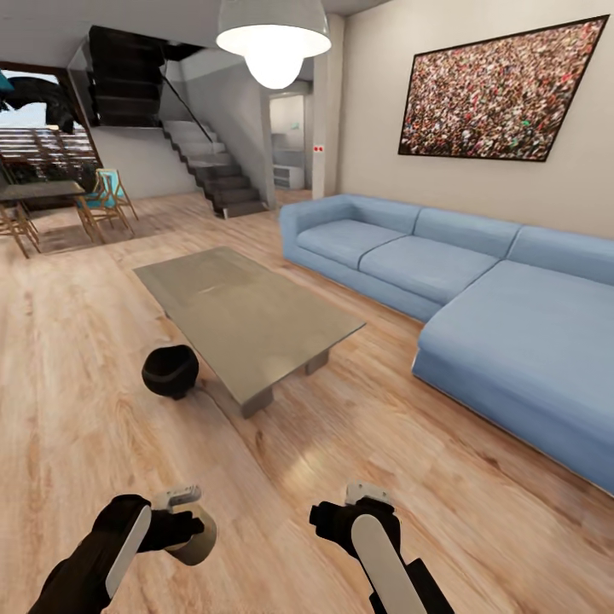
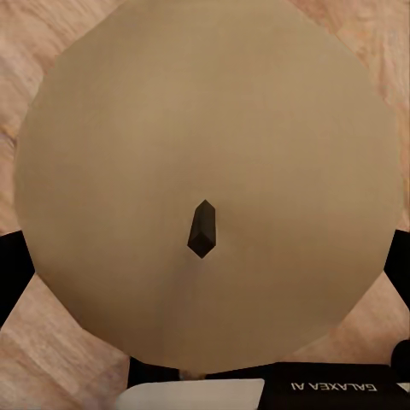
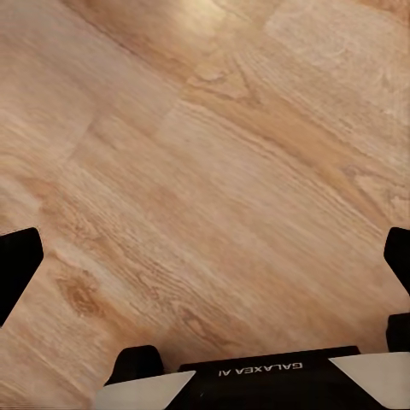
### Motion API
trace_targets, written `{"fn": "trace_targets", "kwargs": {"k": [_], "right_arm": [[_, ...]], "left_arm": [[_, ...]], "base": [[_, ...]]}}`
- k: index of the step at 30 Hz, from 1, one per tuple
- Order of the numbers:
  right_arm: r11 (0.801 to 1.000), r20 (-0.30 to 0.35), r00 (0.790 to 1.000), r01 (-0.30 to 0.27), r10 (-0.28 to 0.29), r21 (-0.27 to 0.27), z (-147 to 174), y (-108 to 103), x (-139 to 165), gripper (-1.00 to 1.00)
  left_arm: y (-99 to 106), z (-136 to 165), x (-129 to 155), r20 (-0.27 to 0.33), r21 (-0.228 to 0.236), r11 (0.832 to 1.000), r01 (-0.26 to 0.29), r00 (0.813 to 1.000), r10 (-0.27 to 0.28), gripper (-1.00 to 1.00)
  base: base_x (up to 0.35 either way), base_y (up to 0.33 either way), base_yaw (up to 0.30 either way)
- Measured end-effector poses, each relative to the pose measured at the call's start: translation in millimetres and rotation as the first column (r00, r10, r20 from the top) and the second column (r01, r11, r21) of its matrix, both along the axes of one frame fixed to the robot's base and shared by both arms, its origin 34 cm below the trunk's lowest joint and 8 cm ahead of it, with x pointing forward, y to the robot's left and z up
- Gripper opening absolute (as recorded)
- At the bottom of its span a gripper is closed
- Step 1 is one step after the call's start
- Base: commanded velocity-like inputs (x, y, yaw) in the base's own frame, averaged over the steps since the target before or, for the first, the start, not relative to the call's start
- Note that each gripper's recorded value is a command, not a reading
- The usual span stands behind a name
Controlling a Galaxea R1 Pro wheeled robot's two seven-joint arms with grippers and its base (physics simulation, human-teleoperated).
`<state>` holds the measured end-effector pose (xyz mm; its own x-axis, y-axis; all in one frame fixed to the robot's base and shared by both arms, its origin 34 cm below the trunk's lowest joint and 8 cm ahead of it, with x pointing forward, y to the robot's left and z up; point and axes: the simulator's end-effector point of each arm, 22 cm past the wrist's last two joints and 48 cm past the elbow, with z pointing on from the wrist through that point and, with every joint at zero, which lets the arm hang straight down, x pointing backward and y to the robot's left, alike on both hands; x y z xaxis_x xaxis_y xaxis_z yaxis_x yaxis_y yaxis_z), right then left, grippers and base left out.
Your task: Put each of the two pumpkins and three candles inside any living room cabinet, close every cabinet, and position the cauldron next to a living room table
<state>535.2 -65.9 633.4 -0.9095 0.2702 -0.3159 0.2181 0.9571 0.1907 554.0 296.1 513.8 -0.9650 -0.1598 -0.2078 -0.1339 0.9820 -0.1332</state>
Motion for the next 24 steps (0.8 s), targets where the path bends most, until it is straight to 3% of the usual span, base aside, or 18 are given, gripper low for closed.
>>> {"fn": "trace_targets", "kwargs": {"k": [9, 24], "right_arm": [[1.0, -0.001, 1.0, -0.001, 0.001, -0.001, -0.4, 0.3, -0.4, 1.0], [1.0, -0.001, 1.0, -0.002, 0.002, -0.001, -0.4, 0.4, -0.4, 1.0]], "left_arm": [[0.4, 0.1, 3.2, 0.017, 0.0, 1.0, -0.004, 1.0, 0.004, -1.0], [-0.7, 0.0, 3.3, 0.018, -0.003, 1.0, -0.003, 1.0, 0.003, -1.0]], "base": [[-0.168, 0.188, 0.29], [-0.011, 0.185, 0.29]]}}
